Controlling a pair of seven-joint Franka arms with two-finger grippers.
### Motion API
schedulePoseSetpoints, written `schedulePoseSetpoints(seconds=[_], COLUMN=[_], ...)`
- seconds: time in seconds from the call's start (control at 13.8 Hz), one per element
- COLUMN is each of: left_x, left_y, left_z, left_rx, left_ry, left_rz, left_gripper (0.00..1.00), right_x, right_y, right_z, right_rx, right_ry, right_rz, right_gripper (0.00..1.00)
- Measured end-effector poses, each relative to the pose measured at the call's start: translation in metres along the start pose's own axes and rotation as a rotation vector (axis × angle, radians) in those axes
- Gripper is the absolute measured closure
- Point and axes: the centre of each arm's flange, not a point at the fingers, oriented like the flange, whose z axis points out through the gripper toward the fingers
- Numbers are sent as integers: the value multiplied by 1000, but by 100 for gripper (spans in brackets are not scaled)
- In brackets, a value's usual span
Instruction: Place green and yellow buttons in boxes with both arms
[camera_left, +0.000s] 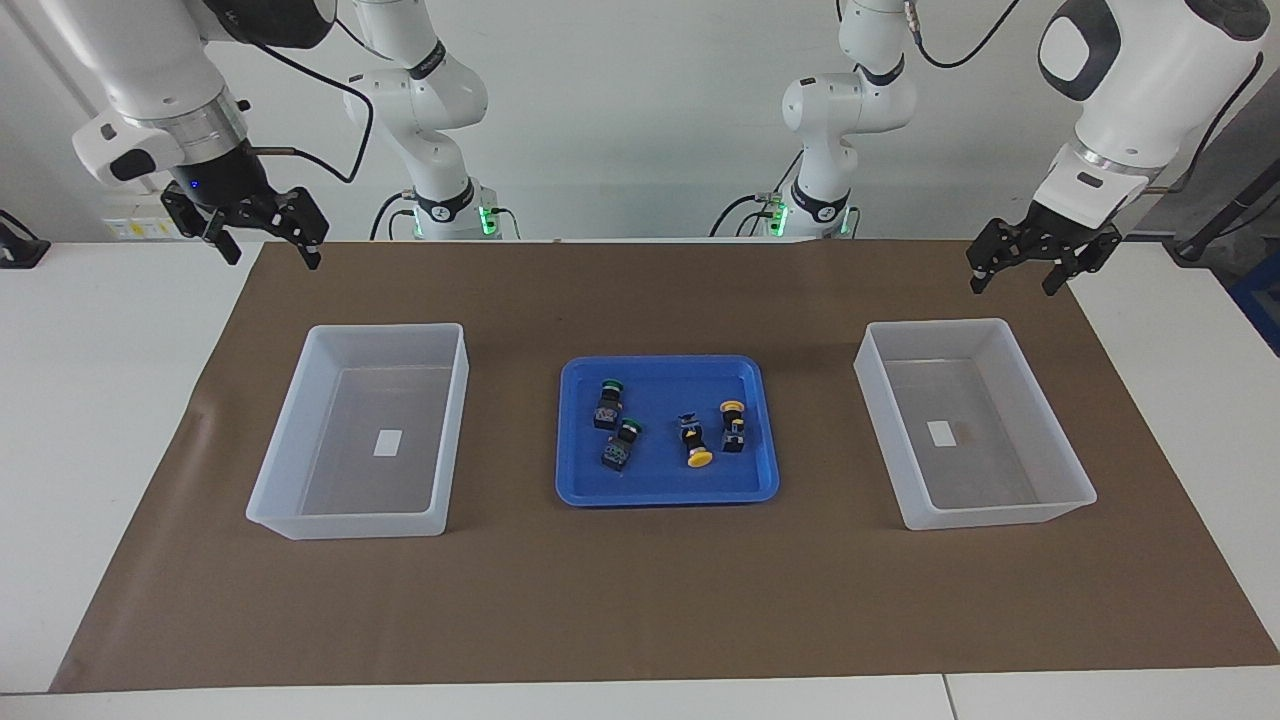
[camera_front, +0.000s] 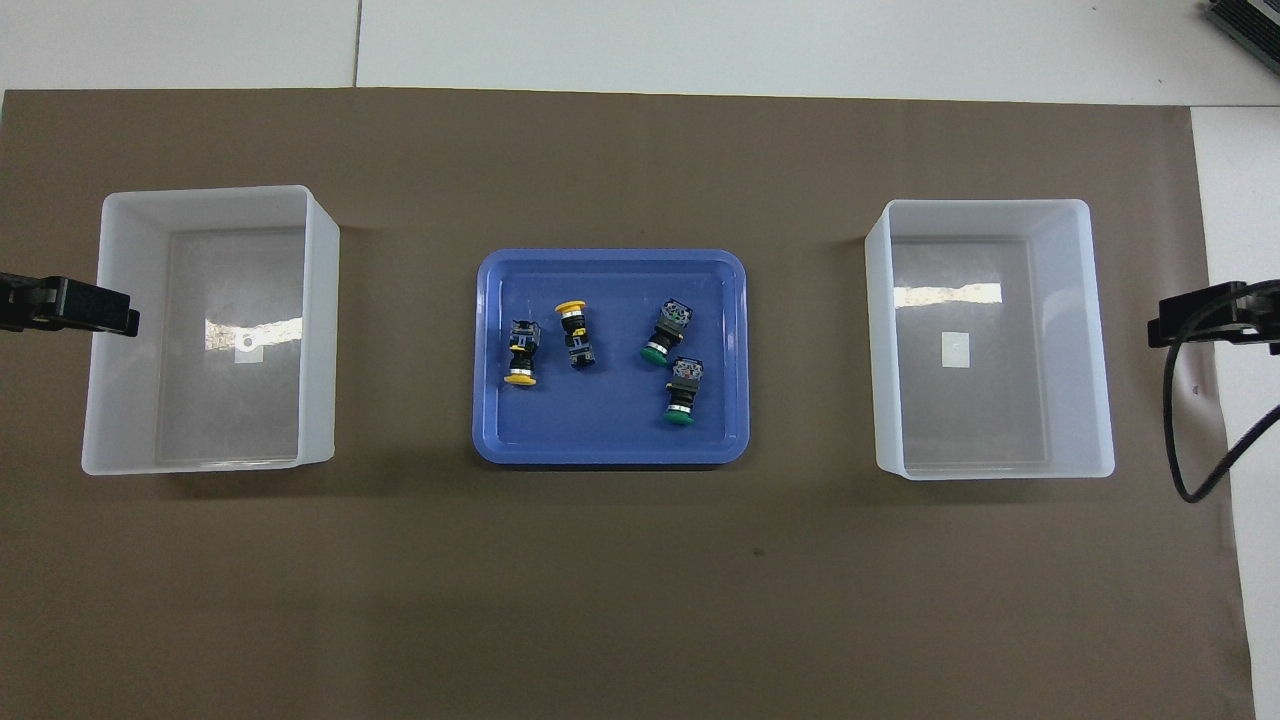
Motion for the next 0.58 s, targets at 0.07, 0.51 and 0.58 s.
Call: schedulePoseSetpoints(seconds=[0.07,0.51,0.58], left_x=[0,0,0], left_y=[0,0,0], left_z=[0,0,0], left_rx=[0,0,0], left_ry=[0,0,0], left_rz=[0,0,0], left_gripper=[0,0,0], right_x=[0,-3,-3], right_y=[0,-4,-11], right_z=[0,7,9], right_rx=[1,6,8], right_ry=[0,-14,-3], right_rz=[0,-6,-20], right_gripper=[0,0,0])
